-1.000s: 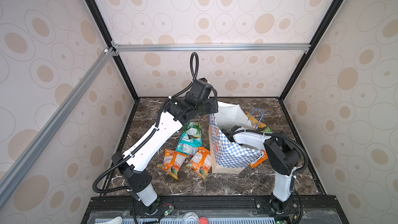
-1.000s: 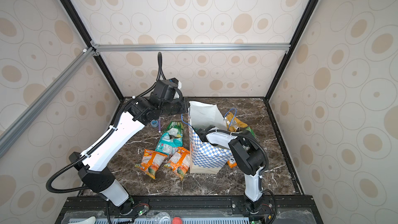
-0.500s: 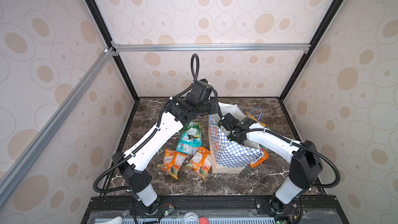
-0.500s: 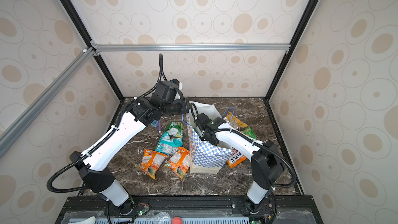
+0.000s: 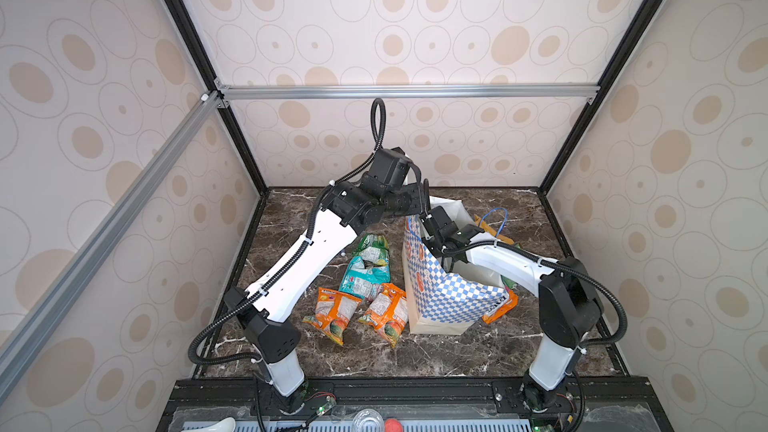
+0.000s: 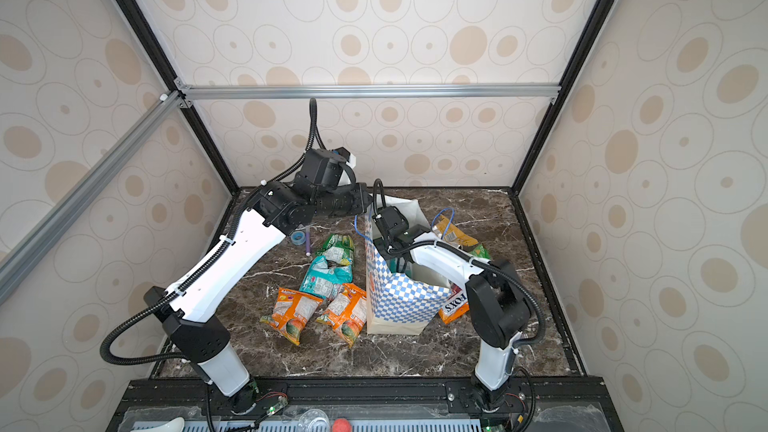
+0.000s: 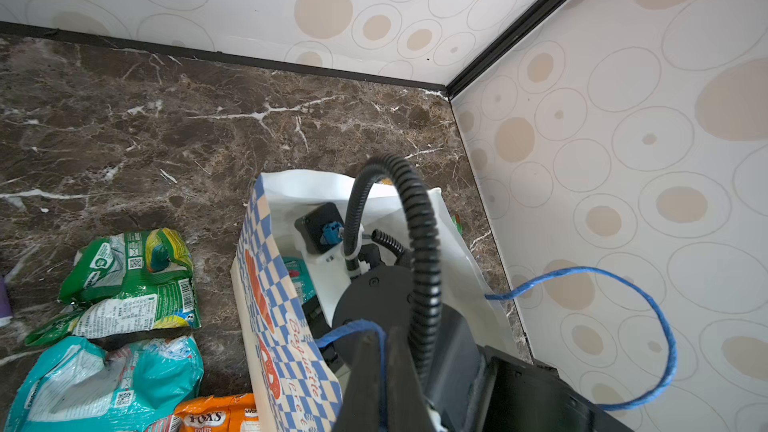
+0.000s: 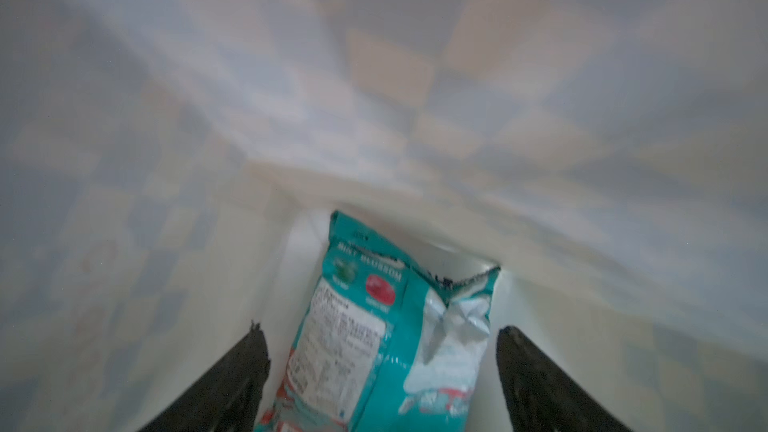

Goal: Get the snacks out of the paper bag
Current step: 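Lower the right gripper into the bag and close it on the teal mint packet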

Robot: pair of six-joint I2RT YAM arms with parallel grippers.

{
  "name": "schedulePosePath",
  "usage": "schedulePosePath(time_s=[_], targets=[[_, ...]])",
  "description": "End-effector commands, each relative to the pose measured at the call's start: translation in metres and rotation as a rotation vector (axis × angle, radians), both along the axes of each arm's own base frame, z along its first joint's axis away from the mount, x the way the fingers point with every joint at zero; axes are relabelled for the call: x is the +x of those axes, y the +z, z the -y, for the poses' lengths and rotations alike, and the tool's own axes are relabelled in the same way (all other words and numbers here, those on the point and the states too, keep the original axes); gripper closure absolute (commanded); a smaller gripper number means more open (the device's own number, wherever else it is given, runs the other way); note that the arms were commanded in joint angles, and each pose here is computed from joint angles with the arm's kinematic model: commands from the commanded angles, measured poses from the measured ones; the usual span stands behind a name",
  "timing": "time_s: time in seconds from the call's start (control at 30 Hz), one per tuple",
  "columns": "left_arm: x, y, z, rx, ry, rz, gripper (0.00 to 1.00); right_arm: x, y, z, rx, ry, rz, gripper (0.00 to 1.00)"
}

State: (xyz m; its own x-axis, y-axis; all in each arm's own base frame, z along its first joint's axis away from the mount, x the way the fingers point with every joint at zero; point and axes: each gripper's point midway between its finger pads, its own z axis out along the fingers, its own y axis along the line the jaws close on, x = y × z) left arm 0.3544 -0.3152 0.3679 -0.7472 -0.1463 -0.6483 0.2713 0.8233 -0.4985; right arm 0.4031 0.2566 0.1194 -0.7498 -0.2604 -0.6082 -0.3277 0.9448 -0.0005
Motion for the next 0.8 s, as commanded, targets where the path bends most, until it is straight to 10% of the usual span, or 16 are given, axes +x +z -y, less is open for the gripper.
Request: schedulePosePath(time_s=[0.0, 0.43, 0.77], targets=[[-0.008, 0.021, 0.007, -0.036, -0.057, 0.036, 1.00, 0.016, -0.008, -0.014, 0.033, -0.014, 0.031, 0.10], [-0.013, 0.012, 0.000, -0.039, -0.042, 0.029, 1.00, -0.015, -0.080, -0.030, 0.089, 0.019, -0.227, 0.21], [-0.009, 0.009, 0.002, -0.032, -0.036, 0.026, 1.00, -0.028, -0.082, -0.032, 0.110, 0.031, -0.299, 0.72]])
